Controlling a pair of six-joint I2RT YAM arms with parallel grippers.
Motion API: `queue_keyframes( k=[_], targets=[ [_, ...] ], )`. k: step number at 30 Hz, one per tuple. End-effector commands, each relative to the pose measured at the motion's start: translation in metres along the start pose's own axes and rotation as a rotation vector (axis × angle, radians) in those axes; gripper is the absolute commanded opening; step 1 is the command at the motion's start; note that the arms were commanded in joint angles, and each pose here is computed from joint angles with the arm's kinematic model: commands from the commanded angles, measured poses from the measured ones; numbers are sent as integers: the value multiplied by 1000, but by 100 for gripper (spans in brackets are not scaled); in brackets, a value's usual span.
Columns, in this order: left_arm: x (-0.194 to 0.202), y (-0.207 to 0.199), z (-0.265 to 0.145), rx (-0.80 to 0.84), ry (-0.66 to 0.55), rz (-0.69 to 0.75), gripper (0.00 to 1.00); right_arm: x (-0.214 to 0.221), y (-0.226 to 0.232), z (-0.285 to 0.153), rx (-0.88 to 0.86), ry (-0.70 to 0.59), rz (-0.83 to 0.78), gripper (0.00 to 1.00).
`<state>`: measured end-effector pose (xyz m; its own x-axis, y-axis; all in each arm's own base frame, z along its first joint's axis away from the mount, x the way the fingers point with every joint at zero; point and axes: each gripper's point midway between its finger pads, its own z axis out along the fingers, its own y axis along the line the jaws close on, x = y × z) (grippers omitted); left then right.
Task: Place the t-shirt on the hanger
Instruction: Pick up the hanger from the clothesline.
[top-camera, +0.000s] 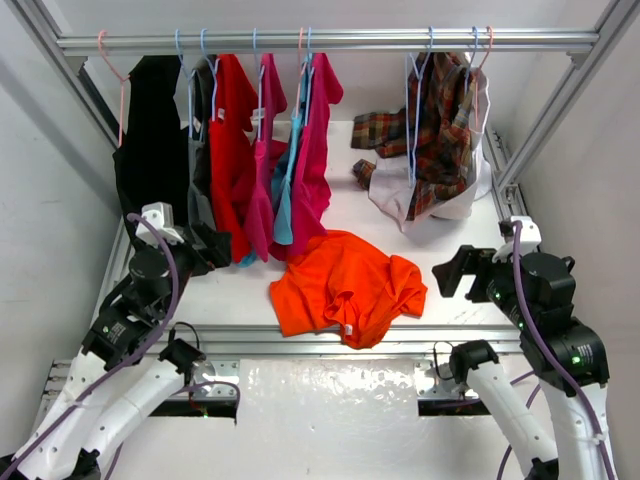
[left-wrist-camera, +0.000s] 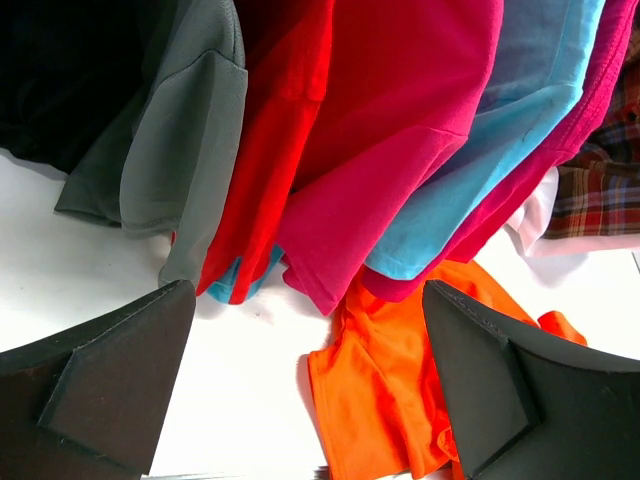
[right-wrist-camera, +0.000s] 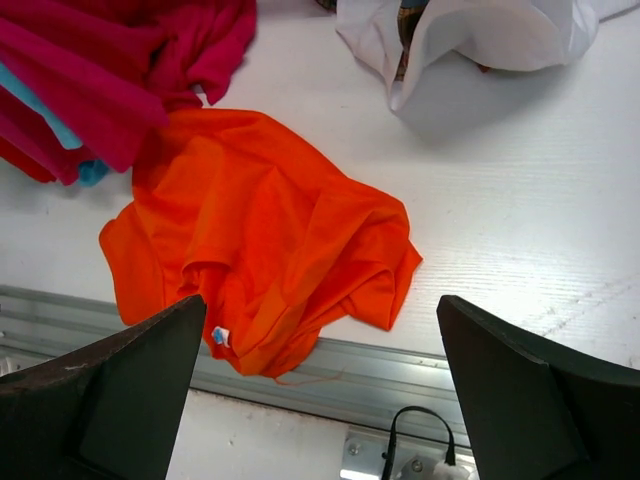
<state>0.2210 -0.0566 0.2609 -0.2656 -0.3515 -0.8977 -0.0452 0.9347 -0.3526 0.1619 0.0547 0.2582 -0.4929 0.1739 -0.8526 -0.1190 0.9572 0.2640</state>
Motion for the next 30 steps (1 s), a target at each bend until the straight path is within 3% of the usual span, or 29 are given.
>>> queue_keyframes(
  k=[1, 4, 9, 16, 17, 18, 19, 22, 24, 26, 30],
  targets=[
    [-8, -4, 4, 8, -31, -22, 95, -11, 7, 3, -36, -45, -8, 99],
    [-7, -4, 5, 5, -32, -24, 95, -18, 20, 4, -109, -75, -25, 99],
    [-5, -3, 7, -3, -19, -18, 95, -66, 54, 4, -249, -152, -24, 99],
    [-2, -3, 10, -5, -9, -17, 95, -152, 37, 75, -15, -97, -22, 99],
    [0, -2, 12, -13, 0, -12, 95, -177, 23, 121, 107, -74, -40, 99],
    [1, -2, 12, -13, 3, -10, 95, -191, 29, 113, 93, -107, -53, 99],
    [1, -2, 13, -13, 6, -8, 95, -187, 26, 141, 113, -52, -67, 97],
    [4, -5, 15, 0, 20, -3, 95, -204, 34, 170, 127, -29, -98, 86],
    [7, -6, 18, -2, 34, 5, 95, -208, 34, 191, 141, -6, -120, 72],
    [8, -6, 18, -2, 37, 7, 95, -205, 35, 206, 137, 20, -123, 68],
    [8, -6, 19, -2, 41, 9, 95, -176, 24, 238, 181, 115, -142, 37]
  ],
)
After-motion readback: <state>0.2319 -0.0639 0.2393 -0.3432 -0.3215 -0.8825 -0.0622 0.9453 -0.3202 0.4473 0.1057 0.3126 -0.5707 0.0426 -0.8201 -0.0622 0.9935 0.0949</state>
